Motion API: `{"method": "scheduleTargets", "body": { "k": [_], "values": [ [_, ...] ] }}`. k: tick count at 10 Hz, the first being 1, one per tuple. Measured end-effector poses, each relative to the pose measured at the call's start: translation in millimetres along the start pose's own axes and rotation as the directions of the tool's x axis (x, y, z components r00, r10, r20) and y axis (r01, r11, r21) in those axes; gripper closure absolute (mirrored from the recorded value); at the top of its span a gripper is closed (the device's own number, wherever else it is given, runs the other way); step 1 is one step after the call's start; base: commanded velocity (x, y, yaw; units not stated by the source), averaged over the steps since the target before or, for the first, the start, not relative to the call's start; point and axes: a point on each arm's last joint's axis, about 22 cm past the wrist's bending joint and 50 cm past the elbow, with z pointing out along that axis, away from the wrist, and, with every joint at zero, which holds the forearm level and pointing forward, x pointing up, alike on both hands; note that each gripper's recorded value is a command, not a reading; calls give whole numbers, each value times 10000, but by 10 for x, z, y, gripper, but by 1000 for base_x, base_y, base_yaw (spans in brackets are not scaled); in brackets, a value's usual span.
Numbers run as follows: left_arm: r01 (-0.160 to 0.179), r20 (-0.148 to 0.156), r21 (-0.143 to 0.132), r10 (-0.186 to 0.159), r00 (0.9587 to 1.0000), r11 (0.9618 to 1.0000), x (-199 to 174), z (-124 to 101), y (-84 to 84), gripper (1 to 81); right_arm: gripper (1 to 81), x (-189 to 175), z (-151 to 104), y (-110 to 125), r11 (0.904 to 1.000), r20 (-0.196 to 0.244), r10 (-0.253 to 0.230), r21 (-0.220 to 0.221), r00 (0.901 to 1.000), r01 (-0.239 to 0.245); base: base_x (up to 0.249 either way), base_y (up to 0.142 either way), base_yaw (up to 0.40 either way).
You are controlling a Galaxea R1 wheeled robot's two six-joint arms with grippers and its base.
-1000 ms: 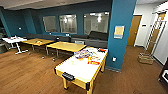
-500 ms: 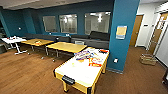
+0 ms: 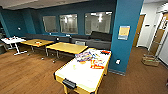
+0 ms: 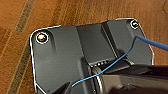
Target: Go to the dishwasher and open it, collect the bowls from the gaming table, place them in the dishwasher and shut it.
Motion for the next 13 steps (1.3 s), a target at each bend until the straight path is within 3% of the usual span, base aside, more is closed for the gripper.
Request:
{"method": "scheduleTargets", "body": {
  "k": [13],
  "values": [
    [10,25,2,-10,10000,10000,-22,-2,0,10,10,0,0,-1,10000,0,4,-1,10000,-4,138,125,0]
  ]
}}
